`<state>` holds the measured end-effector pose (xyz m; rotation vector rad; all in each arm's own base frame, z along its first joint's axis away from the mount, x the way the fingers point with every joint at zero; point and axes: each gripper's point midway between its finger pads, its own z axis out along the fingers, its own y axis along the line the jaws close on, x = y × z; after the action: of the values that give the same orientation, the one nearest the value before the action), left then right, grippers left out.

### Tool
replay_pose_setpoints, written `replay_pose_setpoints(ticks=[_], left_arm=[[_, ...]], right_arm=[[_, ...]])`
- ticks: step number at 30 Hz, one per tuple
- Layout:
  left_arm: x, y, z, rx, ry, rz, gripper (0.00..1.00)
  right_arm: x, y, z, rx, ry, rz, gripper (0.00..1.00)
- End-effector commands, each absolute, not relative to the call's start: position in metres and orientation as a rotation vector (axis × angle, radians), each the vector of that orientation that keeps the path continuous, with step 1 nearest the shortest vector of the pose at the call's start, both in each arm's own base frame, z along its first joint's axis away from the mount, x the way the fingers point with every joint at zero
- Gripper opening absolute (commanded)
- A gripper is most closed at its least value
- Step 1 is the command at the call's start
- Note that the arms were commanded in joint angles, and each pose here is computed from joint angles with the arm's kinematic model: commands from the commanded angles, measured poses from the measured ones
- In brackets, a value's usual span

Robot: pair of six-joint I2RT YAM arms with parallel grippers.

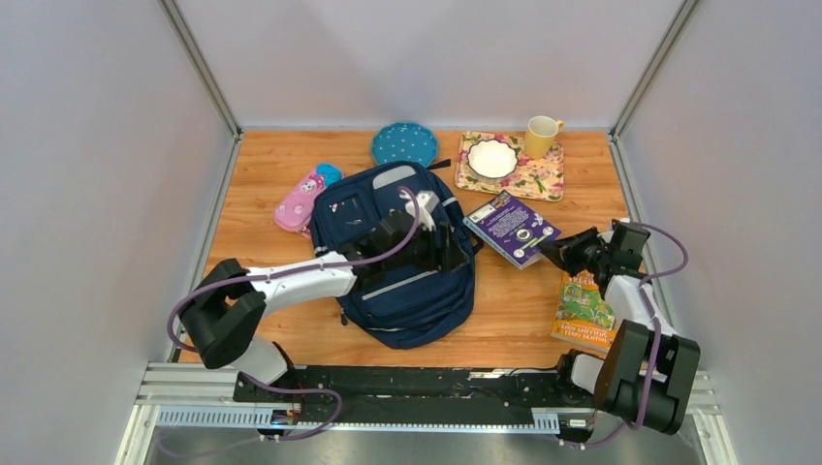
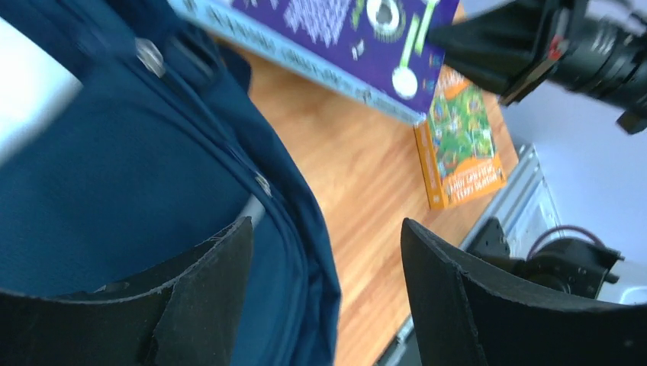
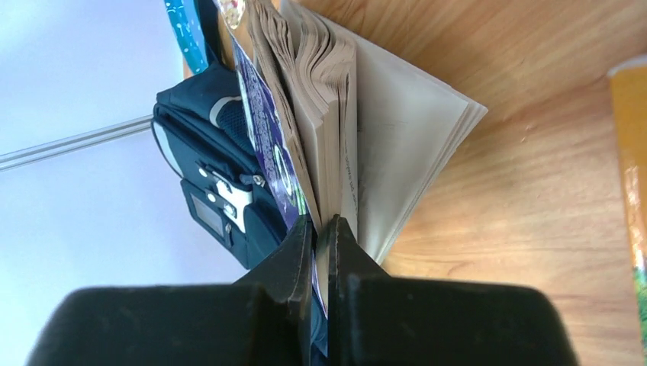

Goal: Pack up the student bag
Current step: Pick up the book from the center of the board.

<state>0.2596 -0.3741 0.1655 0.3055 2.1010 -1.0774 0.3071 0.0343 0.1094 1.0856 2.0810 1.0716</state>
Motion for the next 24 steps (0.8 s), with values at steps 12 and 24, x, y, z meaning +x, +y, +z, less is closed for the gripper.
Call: replay_pose_setpoints(ticks=[12,24], left_arm=[[0.263,-0.468,0.157,0.016,2.049,-1.439,0.79],[0.296,-0.491,0.130,-0.067,2.150,-1.526,0.79]], right_arm=[[0.285,0.063,0.140,1.035,1.980,1.257,0.00],[0.277,0.075,0.145,0.897,2.024,1.340,0.00]])
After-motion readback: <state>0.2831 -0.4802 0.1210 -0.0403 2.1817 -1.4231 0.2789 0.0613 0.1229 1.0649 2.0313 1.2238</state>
